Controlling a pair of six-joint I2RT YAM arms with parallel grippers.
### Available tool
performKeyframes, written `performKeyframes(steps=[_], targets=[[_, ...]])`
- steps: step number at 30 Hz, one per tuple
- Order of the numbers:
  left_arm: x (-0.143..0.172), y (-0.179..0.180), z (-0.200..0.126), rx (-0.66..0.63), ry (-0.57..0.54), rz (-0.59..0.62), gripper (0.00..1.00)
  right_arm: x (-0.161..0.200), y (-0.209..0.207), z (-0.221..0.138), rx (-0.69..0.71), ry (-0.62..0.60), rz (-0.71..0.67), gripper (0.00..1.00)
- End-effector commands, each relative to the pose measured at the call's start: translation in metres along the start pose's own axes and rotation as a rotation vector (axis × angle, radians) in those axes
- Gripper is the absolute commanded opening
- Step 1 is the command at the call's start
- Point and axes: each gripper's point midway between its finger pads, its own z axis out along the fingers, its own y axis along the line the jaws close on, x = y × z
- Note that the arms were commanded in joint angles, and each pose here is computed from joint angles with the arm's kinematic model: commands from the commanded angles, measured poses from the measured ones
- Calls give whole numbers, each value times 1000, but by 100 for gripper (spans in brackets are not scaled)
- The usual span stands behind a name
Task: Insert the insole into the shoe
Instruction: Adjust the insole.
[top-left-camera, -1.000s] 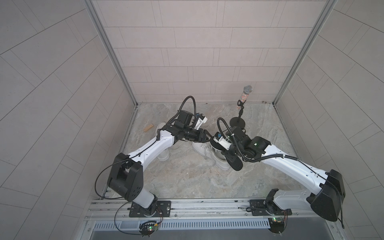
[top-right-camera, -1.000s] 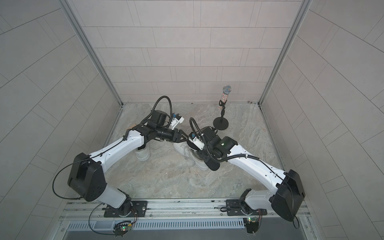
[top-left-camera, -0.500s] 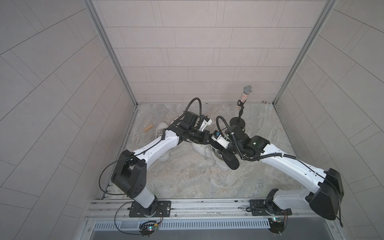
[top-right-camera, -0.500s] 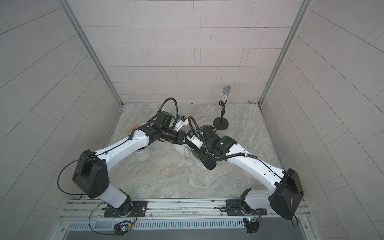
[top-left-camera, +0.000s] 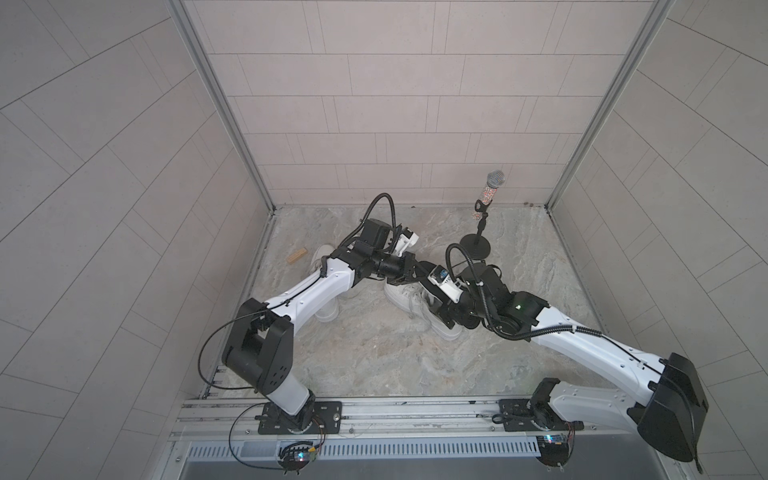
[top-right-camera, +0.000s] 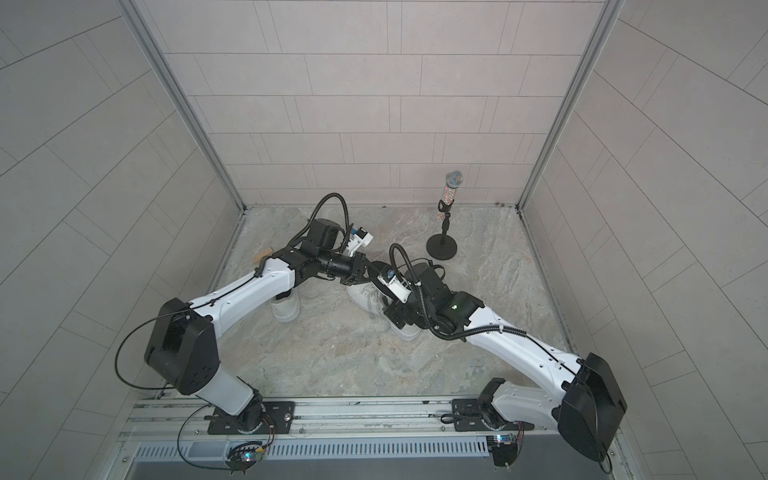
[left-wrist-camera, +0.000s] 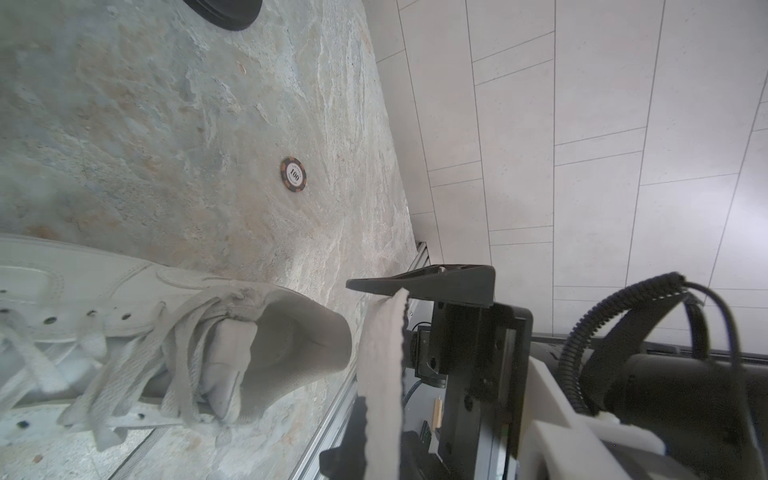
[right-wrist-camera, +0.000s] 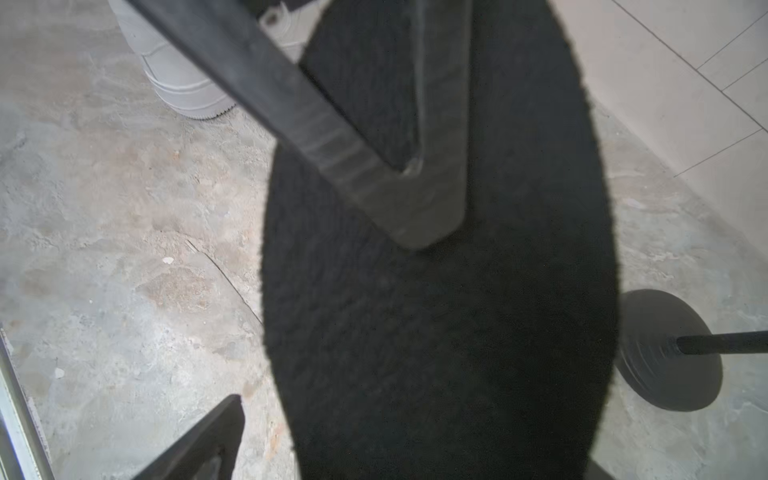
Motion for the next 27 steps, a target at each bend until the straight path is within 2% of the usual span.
performKeyframes(steps=[1, 10, 17, 23, 27], targets=[[-2, -9, -5, 31, -2, 3, 0, -12, -5, 5, 25, -57, -3, 100], [4, -3, -19, -41, 22, 49, 0, -18, -25, 3, 128, -90, -41, 97], [5, -14, -24, -1, 21, 93, 0, -13, -10, 8, 16, -94, -36, 99], [3, -25, -32, 38, 6, 123, 0, -7, -13, 18, 24, -63, -20, 100], [4, -27, -35, 48, -2, 128, 0, -12, -13, 17, 19, -94, -5, 99]])
